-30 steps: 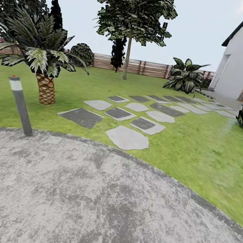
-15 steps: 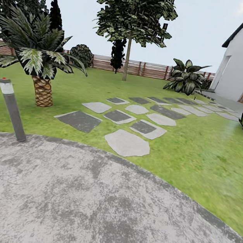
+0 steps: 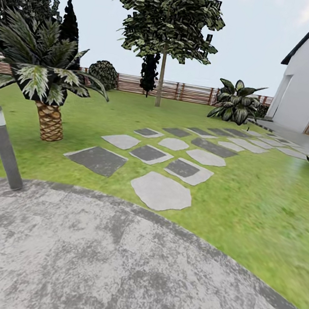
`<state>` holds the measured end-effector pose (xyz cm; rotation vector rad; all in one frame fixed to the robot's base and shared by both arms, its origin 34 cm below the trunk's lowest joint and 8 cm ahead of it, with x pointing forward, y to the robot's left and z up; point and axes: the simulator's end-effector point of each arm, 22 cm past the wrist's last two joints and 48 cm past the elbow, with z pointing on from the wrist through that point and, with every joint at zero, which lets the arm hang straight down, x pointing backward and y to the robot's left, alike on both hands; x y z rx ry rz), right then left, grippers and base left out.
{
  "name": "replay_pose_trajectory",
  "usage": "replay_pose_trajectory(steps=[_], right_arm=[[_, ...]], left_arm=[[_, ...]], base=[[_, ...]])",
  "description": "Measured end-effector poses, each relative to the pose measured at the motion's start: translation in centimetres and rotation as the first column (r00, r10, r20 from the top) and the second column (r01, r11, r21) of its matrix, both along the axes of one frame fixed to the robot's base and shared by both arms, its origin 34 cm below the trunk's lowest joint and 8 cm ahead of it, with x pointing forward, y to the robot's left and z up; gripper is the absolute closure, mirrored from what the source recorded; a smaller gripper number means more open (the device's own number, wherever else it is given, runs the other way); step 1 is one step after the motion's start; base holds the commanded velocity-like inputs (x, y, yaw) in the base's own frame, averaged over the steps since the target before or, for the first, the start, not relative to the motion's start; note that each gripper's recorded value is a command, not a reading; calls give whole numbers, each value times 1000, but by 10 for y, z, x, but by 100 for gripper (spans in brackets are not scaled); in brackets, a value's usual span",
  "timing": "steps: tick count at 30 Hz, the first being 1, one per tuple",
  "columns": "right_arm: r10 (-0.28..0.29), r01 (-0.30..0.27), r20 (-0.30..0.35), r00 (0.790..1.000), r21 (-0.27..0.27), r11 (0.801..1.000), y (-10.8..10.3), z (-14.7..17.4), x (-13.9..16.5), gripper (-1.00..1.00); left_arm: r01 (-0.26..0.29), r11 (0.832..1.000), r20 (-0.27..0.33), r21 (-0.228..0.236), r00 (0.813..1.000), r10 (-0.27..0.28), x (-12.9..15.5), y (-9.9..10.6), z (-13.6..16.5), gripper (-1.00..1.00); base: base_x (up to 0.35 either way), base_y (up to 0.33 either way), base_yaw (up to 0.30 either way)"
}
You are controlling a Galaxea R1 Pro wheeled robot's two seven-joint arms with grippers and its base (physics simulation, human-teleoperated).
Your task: In the garden, pick up the pesticide atomizer on the floor and spray pesticide onto both trees until each tree trunk is fully covered.
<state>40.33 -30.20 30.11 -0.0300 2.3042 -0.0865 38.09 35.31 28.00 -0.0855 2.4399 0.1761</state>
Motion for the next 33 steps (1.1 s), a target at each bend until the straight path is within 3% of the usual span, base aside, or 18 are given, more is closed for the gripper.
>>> replay_pose_trajectory(steps=[14, 24, 33], right_arm=[[-2, 2, 1, 1000, 0, 1000, 0, 0, 0, -100], [-2, 2, 1, 1000, 0, 1000, 0, 0, 0, -100], [4, -4, -3, 1000, 1, 1000, 2, -1, -1, -100]], left_arm=[[0, 1000, 1, 0, 1000, 0, 0, 0, 0, -100], [0, 1000, 1, 0, 1000, 0, 0, 0, 0, -100], [1, 1000, 0, 0, 1000, -1, 0, 0, 0, -100]], base=[[340, 0, -5], [340, 0, -207], [340, 0, -25]])
